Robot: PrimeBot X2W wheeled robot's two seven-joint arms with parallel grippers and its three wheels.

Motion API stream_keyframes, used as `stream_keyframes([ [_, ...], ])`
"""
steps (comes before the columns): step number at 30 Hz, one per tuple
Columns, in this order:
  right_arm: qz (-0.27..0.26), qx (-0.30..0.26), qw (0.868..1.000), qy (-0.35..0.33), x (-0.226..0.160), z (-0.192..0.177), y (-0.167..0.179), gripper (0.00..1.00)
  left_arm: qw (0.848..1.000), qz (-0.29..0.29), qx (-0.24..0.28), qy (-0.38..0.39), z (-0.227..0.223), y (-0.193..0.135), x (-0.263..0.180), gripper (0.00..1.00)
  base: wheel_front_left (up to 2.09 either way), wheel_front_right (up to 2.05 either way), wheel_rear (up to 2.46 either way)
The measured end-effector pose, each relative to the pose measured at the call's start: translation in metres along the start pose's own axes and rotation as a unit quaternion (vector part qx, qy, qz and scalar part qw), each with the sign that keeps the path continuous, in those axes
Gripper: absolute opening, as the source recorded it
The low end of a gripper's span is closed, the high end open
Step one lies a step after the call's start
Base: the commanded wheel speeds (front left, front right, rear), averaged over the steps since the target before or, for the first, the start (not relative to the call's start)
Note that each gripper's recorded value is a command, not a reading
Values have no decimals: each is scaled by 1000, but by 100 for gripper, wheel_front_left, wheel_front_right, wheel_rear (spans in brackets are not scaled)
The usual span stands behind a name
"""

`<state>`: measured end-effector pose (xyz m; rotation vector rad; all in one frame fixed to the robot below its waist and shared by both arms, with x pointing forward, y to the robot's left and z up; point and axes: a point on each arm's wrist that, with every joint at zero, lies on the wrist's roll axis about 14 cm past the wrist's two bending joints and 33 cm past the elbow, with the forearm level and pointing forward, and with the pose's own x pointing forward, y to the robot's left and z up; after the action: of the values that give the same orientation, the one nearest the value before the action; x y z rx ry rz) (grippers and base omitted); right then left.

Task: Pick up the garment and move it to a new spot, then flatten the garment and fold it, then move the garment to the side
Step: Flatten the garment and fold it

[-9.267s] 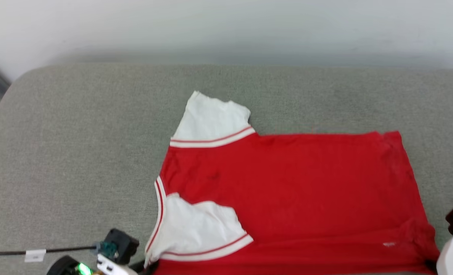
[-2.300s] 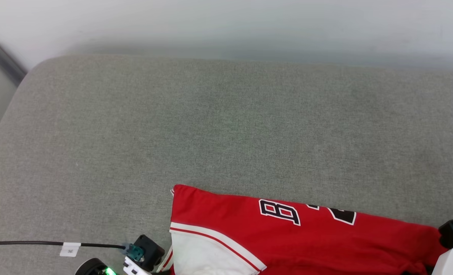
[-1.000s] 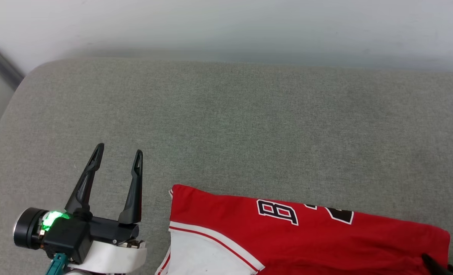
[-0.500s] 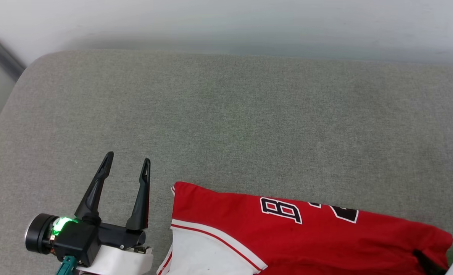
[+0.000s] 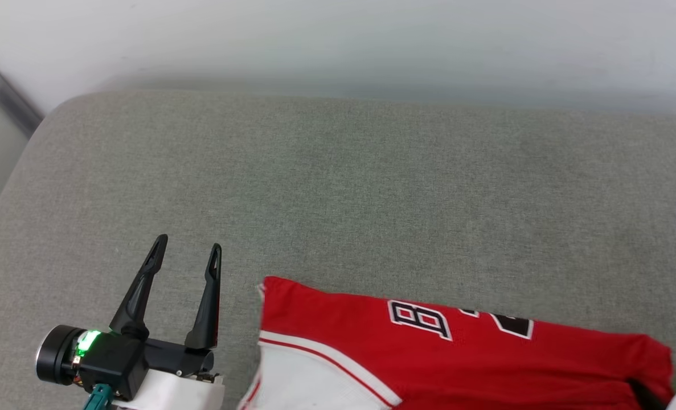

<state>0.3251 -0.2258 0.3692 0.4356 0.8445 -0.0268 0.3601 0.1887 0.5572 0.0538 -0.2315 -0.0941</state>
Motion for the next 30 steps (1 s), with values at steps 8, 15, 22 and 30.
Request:
stream_keyframes([
  [8, -87, -19, 995, -42, -27, 37, -66, 0, 1000, -7, -2, -3, 2, -5, 1, 100, 0, 0, 0],
  [15, -40, -45, 997, -49, -30, 48, -34, 0, 1000, -8, -7, -4, 2, -7, -1, 100, 0, 0, 0],
  [22, 50, -96, 994, -24, -39, 33, 33, 0, 1000, -3, -11, -11, 7, -6, -5, 100, 0, 0, 0],
  [30, 177, -98, 979, 16, -44, 5, 125, 0, 1000, 14, -14, -12, 9, 2, -11, 100, 0, 0, 0],
])
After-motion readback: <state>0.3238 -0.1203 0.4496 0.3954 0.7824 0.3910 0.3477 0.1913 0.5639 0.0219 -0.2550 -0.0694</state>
